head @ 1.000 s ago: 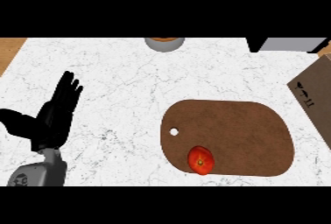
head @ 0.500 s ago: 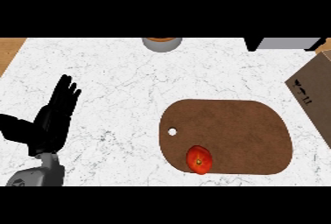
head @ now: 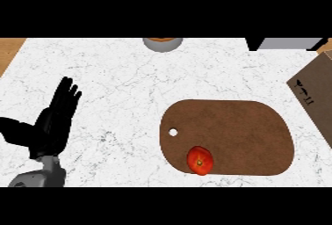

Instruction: Pick the cupcake from the cutting board and place it in the cardboard box

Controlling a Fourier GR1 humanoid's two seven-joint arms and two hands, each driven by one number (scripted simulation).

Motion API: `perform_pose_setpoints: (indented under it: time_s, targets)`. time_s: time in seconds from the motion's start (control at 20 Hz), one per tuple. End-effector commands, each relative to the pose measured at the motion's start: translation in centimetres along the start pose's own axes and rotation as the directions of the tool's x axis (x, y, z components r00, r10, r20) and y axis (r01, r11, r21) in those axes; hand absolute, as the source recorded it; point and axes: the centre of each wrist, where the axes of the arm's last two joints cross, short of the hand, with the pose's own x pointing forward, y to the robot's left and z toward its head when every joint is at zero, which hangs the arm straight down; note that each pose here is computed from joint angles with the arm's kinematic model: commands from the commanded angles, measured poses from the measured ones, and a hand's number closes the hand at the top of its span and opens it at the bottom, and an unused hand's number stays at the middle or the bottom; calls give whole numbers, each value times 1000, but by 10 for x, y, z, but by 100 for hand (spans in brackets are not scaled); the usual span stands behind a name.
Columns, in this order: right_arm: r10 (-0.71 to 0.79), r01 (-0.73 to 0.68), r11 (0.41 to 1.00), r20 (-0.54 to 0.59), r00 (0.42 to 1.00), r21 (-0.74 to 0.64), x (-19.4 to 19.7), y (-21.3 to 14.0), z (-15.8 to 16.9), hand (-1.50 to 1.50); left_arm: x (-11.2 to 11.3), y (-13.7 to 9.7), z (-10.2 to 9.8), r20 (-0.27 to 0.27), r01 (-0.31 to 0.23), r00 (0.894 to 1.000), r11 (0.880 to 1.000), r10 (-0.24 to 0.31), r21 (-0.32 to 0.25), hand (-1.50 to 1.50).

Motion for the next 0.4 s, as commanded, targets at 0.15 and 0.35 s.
perform_pose_setpoints:
  time_s: [0.15,0.35]
  targets:
    - [-34,35,997,18,999,-72,-27,-42,11,-150,6,-14,-2,2,-17,1000,1000,17,-17,0]
    - [-46,47,998,34,998,-45,-44,-85,40,-150,6,-4,-10,6,-14,1000,1000,14,3,0]
